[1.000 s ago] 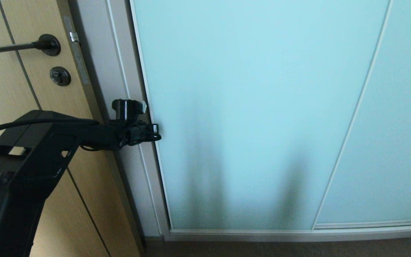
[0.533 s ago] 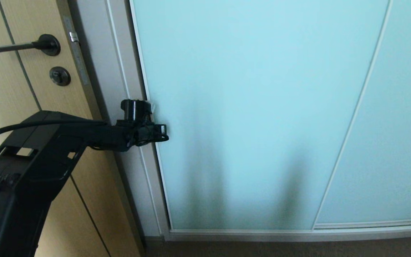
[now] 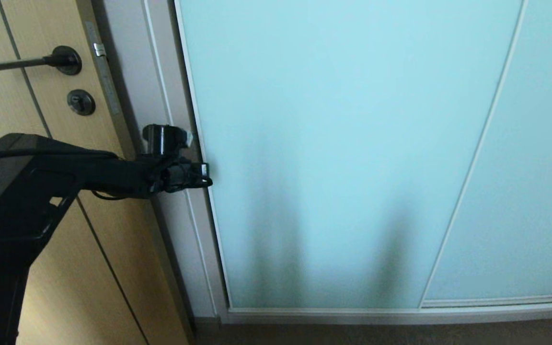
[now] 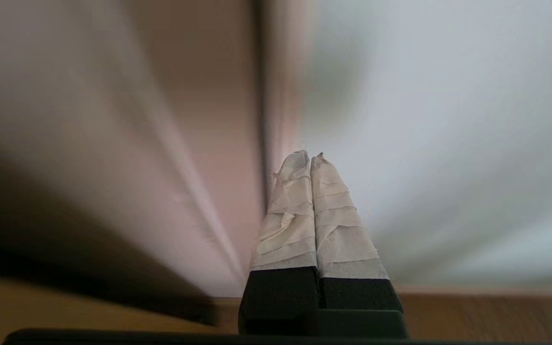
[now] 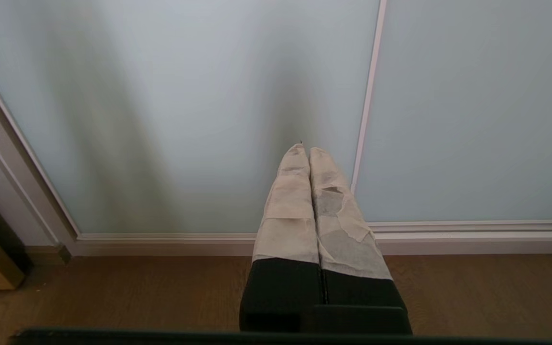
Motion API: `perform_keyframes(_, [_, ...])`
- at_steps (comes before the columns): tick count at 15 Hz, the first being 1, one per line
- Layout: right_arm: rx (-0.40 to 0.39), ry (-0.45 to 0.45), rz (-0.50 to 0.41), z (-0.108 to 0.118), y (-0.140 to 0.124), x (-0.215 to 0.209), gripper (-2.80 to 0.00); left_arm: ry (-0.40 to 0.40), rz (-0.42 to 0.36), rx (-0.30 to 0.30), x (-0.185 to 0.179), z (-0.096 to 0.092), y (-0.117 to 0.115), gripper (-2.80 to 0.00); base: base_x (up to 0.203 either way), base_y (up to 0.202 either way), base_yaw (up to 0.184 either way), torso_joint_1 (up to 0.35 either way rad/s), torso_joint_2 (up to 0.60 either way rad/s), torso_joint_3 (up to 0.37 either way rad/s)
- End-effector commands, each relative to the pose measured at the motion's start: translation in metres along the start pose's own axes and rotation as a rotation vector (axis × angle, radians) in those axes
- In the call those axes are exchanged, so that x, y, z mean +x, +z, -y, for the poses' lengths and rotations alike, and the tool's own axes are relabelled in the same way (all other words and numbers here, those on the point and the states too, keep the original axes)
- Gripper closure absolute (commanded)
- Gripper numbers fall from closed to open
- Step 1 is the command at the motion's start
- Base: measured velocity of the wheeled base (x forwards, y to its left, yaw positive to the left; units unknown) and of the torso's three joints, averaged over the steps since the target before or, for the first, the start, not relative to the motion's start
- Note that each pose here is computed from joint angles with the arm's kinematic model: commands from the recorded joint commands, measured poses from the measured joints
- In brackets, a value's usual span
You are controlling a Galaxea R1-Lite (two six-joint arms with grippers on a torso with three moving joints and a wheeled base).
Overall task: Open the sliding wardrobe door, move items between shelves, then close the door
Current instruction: Open the door
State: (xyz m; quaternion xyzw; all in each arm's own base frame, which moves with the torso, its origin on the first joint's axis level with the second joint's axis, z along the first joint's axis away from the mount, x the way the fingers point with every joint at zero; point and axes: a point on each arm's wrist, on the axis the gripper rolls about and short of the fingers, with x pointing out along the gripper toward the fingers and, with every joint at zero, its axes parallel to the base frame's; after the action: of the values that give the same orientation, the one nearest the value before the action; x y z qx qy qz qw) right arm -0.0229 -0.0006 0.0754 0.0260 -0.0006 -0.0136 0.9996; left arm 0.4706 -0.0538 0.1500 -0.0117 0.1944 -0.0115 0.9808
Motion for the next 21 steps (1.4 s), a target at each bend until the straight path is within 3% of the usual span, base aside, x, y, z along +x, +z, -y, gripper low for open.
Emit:
perform_keyframes(1, [0.0,0.0,-0.002,0.0,0.0,0.0,0.0,0.015,0.03,-0.004,-0.012,-0.006,0.016,0.0,0.0,0.0,0.0,0.0,0.0,0.0])
perform_keyframes(5, [0.0,0.0,-0.002,0.0,0.0,0.0,0.0,0.034,0.005,-0.008,-0.001,-0.014,0.009,0.0,0.0,0.0,0.0,0.0,0.0,0.0])
perform_keyframes(10, [0.0,0.0,0.0,0.0,0.0,0.0,0.0,0.05,0.028,-0.02,0.02,-0.023,0.008,0.0,0.0,0.0,0.0,0.0,0.0,0.0])
perform_keyframes(21, [0.0,0.0,0.0,0.0,0.0,0.0,0.0,0.047,0.032,-0.027,0.048,-0.021,-0.002,0.0,0.0,0.0,0.0,0.0,0.0,0.0])
